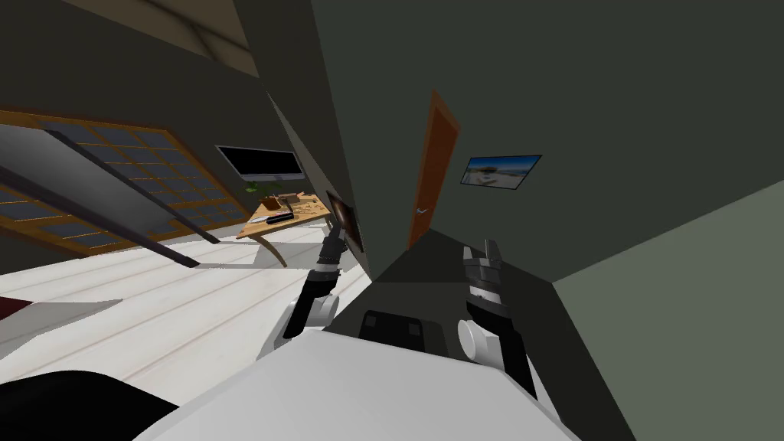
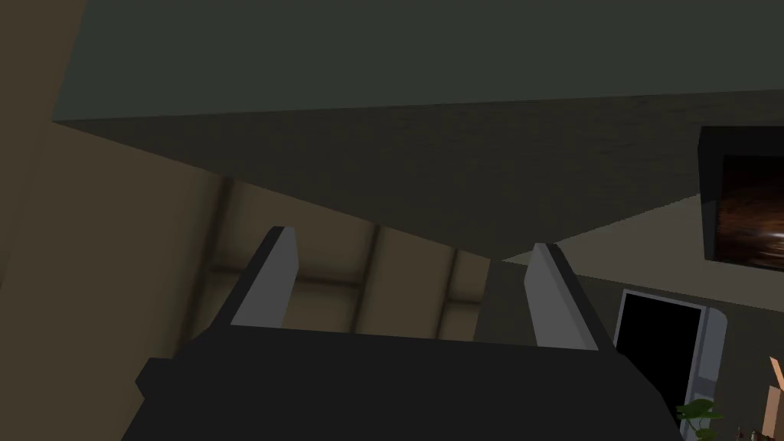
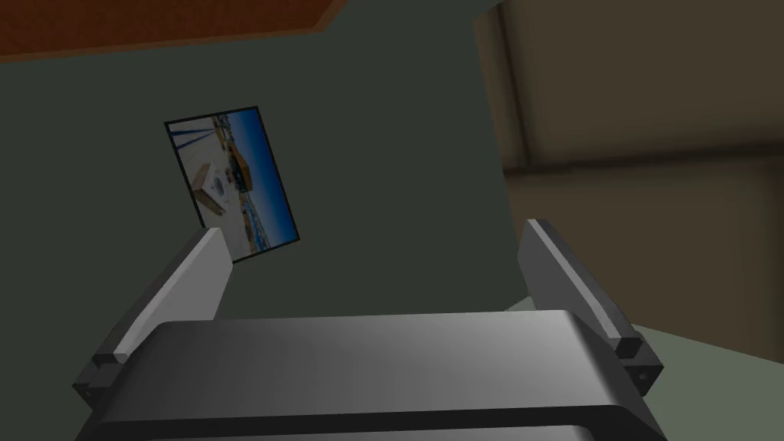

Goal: Pull the door open

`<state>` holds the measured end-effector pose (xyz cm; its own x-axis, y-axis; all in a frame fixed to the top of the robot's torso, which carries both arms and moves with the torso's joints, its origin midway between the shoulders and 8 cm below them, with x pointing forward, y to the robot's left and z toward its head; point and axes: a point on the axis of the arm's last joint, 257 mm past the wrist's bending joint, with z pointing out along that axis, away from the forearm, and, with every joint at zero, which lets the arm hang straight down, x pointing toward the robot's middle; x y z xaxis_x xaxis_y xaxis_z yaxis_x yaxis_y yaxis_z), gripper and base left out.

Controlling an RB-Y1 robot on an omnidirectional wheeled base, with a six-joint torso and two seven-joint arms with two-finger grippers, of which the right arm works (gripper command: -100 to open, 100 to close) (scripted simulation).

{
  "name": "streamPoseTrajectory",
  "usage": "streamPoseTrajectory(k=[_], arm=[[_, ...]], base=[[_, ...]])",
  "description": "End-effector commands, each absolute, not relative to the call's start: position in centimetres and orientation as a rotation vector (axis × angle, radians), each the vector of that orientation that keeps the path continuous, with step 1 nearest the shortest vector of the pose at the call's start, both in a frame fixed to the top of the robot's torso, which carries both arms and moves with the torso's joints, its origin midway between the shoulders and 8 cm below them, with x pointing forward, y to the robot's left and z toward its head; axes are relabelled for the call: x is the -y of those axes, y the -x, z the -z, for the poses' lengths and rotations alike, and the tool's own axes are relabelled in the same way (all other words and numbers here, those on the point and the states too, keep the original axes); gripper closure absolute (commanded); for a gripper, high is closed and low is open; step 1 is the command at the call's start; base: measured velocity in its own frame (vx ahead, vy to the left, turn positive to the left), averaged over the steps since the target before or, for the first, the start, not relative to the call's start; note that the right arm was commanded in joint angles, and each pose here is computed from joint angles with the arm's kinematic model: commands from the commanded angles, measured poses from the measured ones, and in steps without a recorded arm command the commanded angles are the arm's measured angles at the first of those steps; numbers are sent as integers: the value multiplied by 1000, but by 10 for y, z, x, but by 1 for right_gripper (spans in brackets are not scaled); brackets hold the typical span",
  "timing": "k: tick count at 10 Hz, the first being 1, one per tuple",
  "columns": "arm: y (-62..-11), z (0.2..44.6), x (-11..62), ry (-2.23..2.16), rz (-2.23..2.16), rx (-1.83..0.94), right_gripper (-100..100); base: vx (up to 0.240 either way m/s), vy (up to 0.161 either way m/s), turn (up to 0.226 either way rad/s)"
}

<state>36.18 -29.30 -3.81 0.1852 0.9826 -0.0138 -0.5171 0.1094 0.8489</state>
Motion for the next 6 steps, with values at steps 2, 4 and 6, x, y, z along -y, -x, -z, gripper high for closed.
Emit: streamPoseTrajectory(k=[2,4,6], arm=[[-370,52,291,-844,-1261,-727,-100],[-377,65,289,-856,-1272,-745,-100],[-383,76,287,-867,-1280,-758,-100]], base=[[77,-127,142],[147,-76,155],[128,-94,134]])
